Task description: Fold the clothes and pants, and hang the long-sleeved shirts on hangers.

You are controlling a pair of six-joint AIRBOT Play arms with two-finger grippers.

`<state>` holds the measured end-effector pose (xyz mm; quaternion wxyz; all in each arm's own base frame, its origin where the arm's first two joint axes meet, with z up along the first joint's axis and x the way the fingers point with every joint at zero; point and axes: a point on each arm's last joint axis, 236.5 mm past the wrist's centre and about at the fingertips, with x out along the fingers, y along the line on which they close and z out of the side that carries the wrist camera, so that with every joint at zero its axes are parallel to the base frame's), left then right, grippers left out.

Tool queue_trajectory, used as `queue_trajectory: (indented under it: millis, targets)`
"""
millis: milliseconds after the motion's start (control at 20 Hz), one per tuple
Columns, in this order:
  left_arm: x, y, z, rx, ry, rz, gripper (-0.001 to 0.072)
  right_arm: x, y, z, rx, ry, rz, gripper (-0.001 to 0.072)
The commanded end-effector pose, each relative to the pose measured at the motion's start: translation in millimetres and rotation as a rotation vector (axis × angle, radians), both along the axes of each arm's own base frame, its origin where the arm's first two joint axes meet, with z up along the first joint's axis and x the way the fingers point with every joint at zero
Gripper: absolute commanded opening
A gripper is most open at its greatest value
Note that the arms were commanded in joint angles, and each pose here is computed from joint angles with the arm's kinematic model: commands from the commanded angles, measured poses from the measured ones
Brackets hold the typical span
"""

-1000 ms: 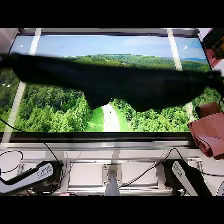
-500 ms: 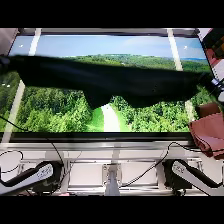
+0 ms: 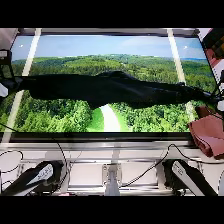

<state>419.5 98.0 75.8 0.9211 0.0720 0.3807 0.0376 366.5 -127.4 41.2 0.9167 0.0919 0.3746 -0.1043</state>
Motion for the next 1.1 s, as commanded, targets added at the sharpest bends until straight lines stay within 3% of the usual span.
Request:
queue_trajectory:
  millis: [0, 250, 300, 350, 400, 450, 500, 800, 1050]
  targets:
    - [-63.8, -6.6, -29.8, 0.008, 0.281, -0.033, 0.0020, -49.2, 16.0, 5.9, -0.053, 0.169, 0.100, 0.0043]
    - [-124.6, -17.7, -104.6, -0.022, 0.532, -0.067, 0.0020, -137.7, 23.5, -52.6, -0.034, 0.570, 0.163, 0.0044]
    - [-136.5, -19.0, -117.9, -0.025, 0.572, -0.070, 0.0021, -142.2, 22.0, -57.4, -0.041, 0.588, 0.163, 0.0113]
    - [-144.0, -20.3, -125.2, -0.029, 0.597, -0.071, 0.0034, -141.2, 21.5, -56.4, -0.043, 0.584, 0.163, 0.0265]
    - [-147.6, -21.4, -127.3, -0.034, 0.611, -0.072, 0.0155, -138.1, 20.2, -52.8, -0.049, 0.572, 0.161, 0.0395]
    - [-147.4, -21.2, -126.5, -0.032, 0.608, -0.072, 0.0409, -133.1, 17.7, -45.6, -0.059, 0.554, 0.157, 0.0459]
    - [-147.4, -21.1, -125.5, -0.031, 0.605, -0.071, 0.0650, -127.0, 14.8, -36.1, -0.072, 0.531, 0.153, 0.0460]
    - [-146.6, 3.8, -112.6, 0.093, 0.599, -0.067, 0.0642, -81.8, -12.2, 18.0, -0.205, 0.432, 0.199, 0.0459]
    - [-138.1, 6.1, -109.5, 0.097, 0.561, -0.051, 0.0642, -92.1, 11.8, -55.0, -0.055, 0.756, 0.540, 0.0460]
